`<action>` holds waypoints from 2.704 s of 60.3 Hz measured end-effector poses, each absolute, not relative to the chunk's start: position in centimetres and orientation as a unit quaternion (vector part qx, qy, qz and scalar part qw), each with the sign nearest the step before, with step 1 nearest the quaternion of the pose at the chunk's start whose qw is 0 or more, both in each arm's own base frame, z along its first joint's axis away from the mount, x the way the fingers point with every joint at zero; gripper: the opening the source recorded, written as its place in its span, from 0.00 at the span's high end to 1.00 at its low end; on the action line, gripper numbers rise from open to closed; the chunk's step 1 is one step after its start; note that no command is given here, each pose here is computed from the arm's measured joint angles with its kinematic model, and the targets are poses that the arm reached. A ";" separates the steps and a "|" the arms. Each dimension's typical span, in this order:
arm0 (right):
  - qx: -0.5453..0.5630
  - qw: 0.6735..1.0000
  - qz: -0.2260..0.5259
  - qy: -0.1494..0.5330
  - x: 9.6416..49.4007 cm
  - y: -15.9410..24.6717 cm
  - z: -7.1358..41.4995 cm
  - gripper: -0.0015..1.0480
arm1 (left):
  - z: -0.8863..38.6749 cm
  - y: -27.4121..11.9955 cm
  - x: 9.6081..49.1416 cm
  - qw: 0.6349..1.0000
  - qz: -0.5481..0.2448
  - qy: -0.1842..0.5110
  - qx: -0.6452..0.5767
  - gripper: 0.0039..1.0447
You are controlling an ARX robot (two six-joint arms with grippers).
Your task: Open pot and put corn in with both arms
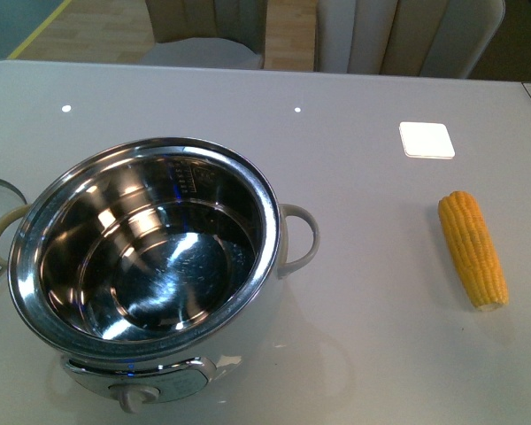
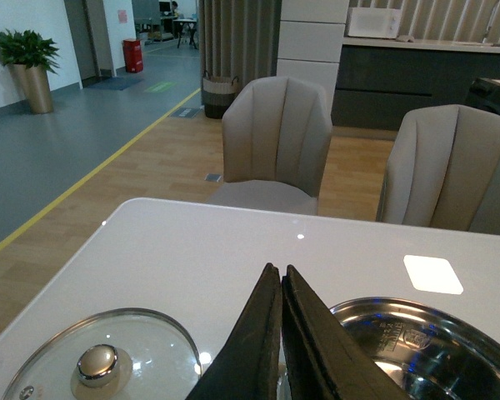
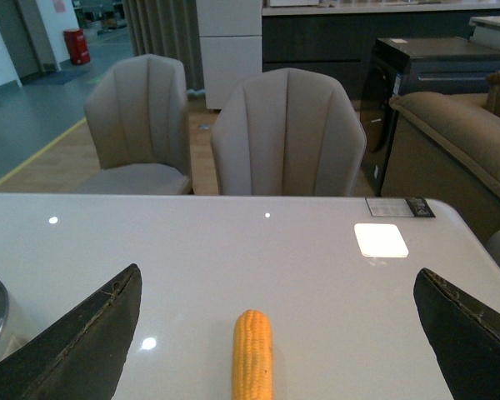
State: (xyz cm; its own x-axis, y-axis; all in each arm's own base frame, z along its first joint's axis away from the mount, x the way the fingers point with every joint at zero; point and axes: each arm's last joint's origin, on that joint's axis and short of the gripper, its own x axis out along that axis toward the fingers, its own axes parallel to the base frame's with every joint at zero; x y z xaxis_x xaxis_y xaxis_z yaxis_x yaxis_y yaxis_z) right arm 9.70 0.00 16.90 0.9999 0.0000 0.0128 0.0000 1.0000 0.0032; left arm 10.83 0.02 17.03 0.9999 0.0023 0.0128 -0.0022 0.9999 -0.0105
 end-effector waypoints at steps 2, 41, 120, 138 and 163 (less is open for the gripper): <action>0.002 1.000 0.000 -0.006 9.7 0.0 16.9 0.08 | 16.8 0.0 10.5 1.000 0.001 0.002 -0.005 0.97; 0.002 1.000 0.000 -0.007 9.7 0.0 16.9 0.08 | 16.8 0.0 9.7 1.000 0.001 -0.004 -0.005 0.50; 0.005 0.880 -0.008 0.474 28.2 1.4 7.4 0.08 | 16.8 0.0 9.7 1.000 0.001 -0.004 -0.004 0.07; -0.016 0.870 -0.005 0.493 33.0 2.1 4.3 0.08 | 16.8 0.0 9.7 1.000 0.001 -0.004 -0.004 0.07; -0.022 0.863 -0.018 0.504 37.1 2.2 1.8 0.08 | 16.8 0.0 9.7 1.000 0.001 -0.004 -0.004 0.07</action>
